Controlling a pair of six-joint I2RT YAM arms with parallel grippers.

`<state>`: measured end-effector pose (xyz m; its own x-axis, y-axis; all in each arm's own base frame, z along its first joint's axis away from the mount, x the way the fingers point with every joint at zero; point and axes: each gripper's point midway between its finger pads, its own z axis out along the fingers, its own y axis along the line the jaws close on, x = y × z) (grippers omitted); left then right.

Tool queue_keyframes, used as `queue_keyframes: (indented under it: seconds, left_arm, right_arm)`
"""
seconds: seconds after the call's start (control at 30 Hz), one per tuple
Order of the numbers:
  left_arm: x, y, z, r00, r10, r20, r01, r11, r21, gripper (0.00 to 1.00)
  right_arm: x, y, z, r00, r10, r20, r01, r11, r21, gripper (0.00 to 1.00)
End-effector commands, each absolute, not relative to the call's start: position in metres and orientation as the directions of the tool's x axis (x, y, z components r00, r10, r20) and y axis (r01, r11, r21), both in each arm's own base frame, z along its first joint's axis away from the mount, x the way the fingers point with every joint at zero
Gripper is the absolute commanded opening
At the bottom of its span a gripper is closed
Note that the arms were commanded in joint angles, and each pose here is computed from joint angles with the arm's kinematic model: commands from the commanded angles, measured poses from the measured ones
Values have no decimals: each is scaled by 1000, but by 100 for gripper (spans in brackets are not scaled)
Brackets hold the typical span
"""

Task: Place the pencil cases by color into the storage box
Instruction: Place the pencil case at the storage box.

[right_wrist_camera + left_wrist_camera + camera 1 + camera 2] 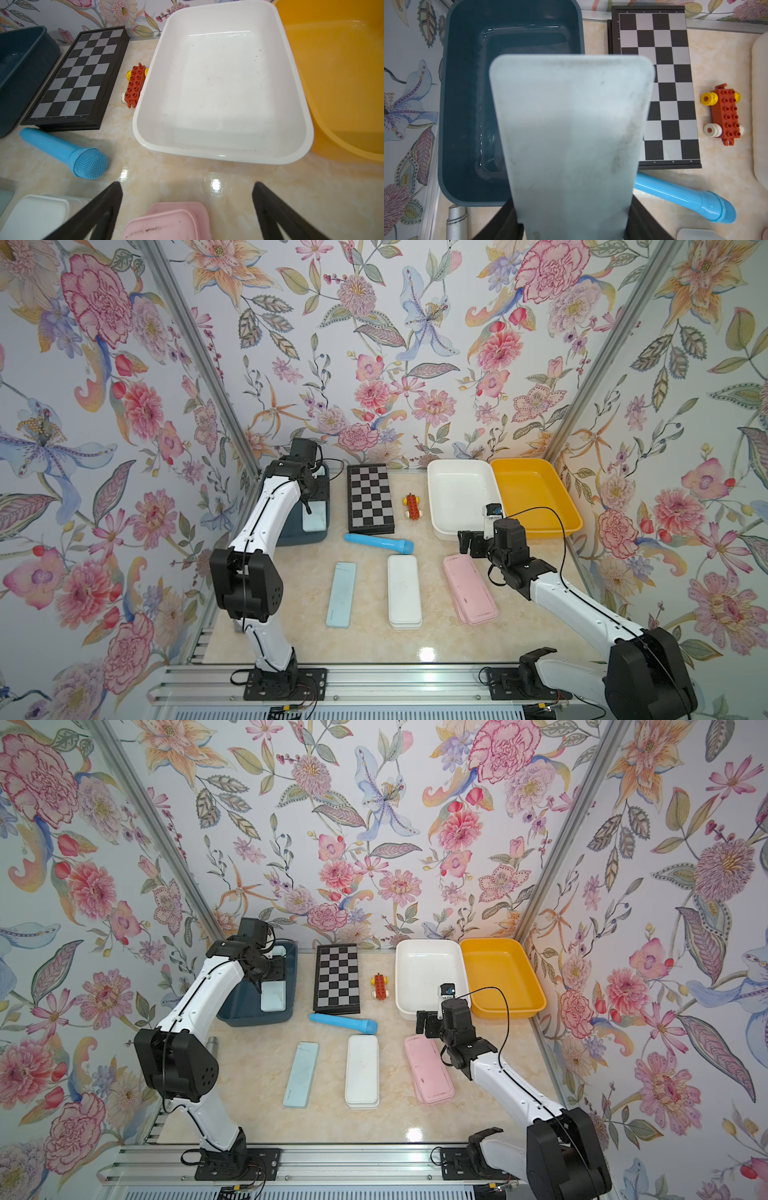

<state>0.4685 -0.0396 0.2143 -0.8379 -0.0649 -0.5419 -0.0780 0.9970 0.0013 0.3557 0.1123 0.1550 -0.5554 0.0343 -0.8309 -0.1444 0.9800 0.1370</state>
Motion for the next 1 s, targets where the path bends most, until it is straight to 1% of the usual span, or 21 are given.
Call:
queue_keyframes:
  seconds: [0.0, 0.17, 0.4, 0.5, 0.73, 0.97]
  left_arm:
    - [484, -17, 202, -849, -72, -523, -122, 991, 62, 55]
    - [513, 1, 180, -857, -110, -503, -156, 987, 49, 55]
    - [547, 29, 147, -860, -197, -471, -194, 979, -56, 55]
    - [554, 37, 125, -870, -232, -435, -210, 973, -99, 55]
    - [567, 40, 83, -892, -248, -379, -208, 968, -144, 56]
    - [575, 45, 61, -894, -278, -351, -229, 958, -175, 56]
  right_arm:
    - [356, 111, 146, -571, 49, -819, -133, 979, 152, 100]
    - [355, 109, 146, -570, 51, -820, -129, 980, 150, 100]
    - [353, 108, 146, -570, 46, -821, -128, 981, 144, 100]
    - [353, 109, 144, -573, 45, -818, -128, 981, 143, 100]
    - [354, 107, 142, -576, 42, -816, -121, 983, 135, 100]
    - [354, 106, 143, -575, 43, -817, -116, 984, 133, 100]
